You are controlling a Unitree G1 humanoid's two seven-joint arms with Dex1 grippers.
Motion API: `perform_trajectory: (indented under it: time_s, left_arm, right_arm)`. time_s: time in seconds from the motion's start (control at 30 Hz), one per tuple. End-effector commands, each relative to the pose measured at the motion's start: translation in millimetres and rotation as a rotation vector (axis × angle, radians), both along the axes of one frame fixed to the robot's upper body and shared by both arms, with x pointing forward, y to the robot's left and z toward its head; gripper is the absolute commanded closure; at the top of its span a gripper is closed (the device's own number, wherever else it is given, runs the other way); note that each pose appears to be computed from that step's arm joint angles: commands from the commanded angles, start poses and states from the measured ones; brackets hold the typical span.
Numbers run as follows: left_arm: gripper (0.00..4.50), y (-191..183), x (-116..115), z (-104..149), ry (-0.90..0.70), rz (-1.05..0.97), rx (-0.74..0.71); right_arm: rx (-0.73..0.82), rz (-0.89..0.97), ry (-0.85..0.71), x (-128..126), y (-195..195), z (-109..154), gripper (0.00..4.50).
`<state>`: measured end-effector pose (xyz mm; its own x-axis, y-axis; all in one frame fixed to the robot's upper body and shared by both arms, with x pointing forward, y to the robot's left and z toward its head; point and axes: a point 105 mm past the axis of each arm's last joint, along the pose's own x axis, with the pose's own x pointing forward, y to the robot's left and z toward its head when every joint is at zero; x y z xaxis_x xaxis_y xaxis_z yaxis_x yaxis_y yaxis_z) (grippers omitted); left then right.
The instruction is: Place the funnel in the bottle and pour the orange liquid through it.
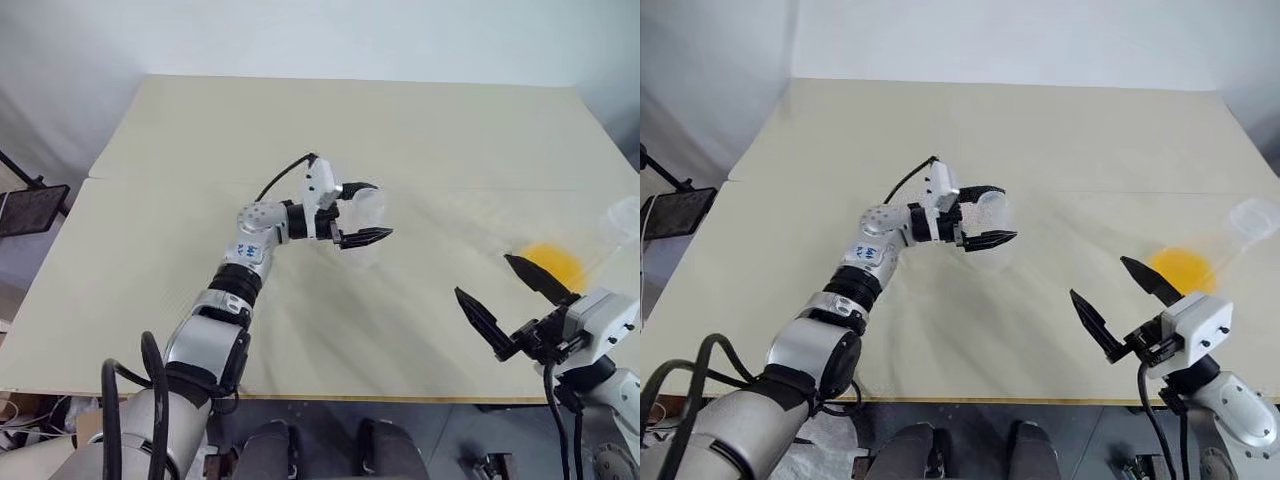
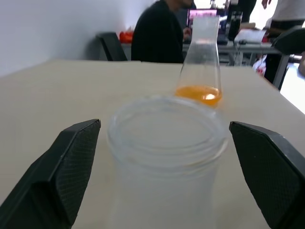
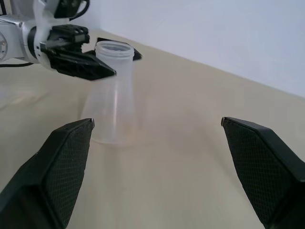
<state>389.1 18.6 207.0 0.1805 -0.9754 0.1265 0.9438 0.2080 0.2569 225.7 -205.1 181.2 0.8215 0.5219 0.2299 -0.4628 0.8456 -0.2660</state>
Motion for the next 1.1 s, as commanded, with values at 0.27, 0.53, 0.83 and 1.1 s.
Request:
perform_trajectory:
  time_s: [0.27,0.53,0.83,1.1]
  left_arm:
    - [0.03,72,-10,38,-0.078,0.032,-0.106]
    - [0.03,143,-39,23,-0.024,0.250,-0.094]
    - [0.03,268,-126,-42,0.102,0.762,0.027]
    - [0.03,288,-183,-77,0.252,0.849,0.086]
  right_arm:
    - [-0.012,0.077,-0.012,9,8,3,0.00]
    - [-0.039,0.295,-0.006,22,37,3,0.00]
    - [-0.143,0.634,-0.002,36,75,9,0.00]
    - [-0.224,0.784,0.034,28,89,-2,0.00]
